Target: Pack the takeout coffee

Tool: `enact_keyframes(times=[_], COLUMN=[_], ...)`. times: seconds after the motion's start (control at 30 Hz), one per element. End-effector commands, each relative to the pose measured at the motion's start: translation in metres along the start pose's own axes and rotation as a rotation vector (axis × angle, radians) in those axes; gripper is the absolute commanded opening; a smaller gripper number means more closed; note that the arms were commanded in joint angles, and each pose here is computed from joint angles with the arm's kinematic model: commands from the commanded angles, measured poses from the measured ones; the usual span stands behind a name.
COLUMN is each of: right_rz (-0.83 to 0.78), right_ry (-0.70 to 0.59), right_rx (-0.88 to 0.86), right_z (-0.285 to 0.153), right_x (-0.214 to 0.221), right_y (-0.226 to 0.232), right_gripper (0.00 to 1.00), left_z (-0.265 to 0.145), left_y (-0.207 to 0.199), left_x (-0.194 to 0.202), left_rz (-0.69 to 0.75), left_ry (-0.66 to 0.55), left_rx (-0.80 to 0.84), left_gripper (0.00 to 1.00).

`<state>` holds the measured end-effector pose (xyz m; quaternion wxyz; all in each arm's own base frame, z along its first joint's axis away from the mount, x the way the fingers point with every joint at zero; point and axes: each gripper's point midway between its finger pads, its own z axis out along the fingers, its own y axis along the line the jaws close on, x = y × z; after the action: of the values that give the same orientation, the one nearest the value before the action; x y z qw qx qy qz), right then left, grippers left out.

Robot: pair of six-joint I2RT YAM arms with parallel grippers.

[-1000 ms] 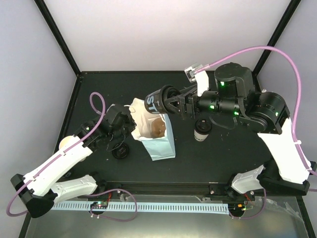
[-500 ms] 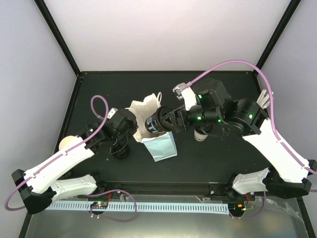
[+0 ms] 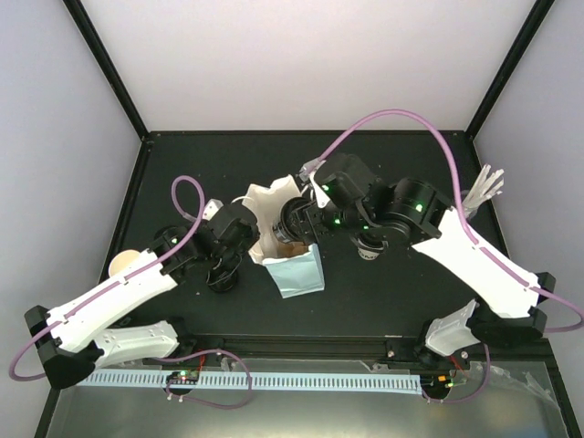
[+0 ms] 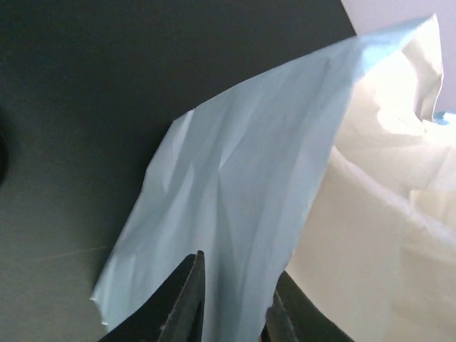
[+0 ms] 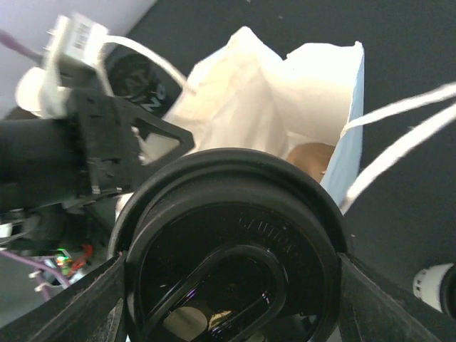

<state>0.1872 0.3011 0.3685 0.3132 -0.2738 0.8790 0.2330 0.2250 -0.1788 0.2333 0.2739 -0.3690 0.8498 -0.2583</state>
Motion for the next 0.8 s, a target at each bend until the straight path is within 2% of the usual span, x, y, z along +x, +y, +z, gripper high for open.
enact_keyframes(times=[0.0, 0.07, 0.13, 0.23, 0.27, 0.37, 0.53, 0.6, 0.67, 0.7, 0.77], right_rz=[-0.01, -0.022, -0.034, -0.047, -0.053, -0.065, -0.077, -0.079, -0.081, -0.083, -0.084], right_ry=[0.009, 0.019, 0.031, 0.045, 0.05, 0.054, 0.052, 0.055, 0.07, 0.079, 0.093], right_rx=[0.152, 0.172, 0.189, 0.222, 0.224, 0.208, 0.189, 0.183, 0.182, 0.183, 0.178], right_z=[0.004, 0.008, 0.012, 0.018, 0.019, 0.024, 0.033, 0.038, 0.044, 0.046, 0.05], right_x=[0.005, 0.008, 0.01, 0.012, 0.014, 0.016, 0.024, 0.028, 0.033, 0.035, 0.038], right_y=[-0.022, -0.024, -0.025, -0.03, -0.03, -0.028, -0.028, -0.028, -0.028, -0.028, -0.028], right_gripper=[0.7, 0.7, 0.7, 0.7, 0.7, 0.69, 0.68, 0.68, 0.68, 0.68, 0.68], left_z=[-0.007, -0.008, -0.013, -0.026, -0.032, -0.049, -0.087, -0.103, -0.125, -0.136, -0.152], left_y=[-0.02, -0.023, -0.028, -0.037, -0.039, -0.044, -0.065, -0.066, -0.066, -0.065, -0.053], left_x=[-0.004, -0.005, -0.008, -0.012, -0.014, -0.018, -0.019, -0.025, -0.037, -0.046, -0.07], left_rz=[-0.041, -0.032, -0.009, 0.046, 0.066, 0.153, 0.41, 0.516, 0.576, 0.59, 0.581], left_ry=[-0.021, -0.025, -0.033, -0.038, -0.039, -0.037, -0.032, -0.065, -0.116, -0.152, -0.234], left_rx=[0.1, 0.123, 0.151, 0.185, 0.192, 0.225, 0.384, 0.415, 0.452, 0.459, 0.408], left_gripper=[0.27, 0.36, 0.52, 0.71, 0.74, 0.77, 0.82, 0.85, 0.93, 0.98, 0.99])
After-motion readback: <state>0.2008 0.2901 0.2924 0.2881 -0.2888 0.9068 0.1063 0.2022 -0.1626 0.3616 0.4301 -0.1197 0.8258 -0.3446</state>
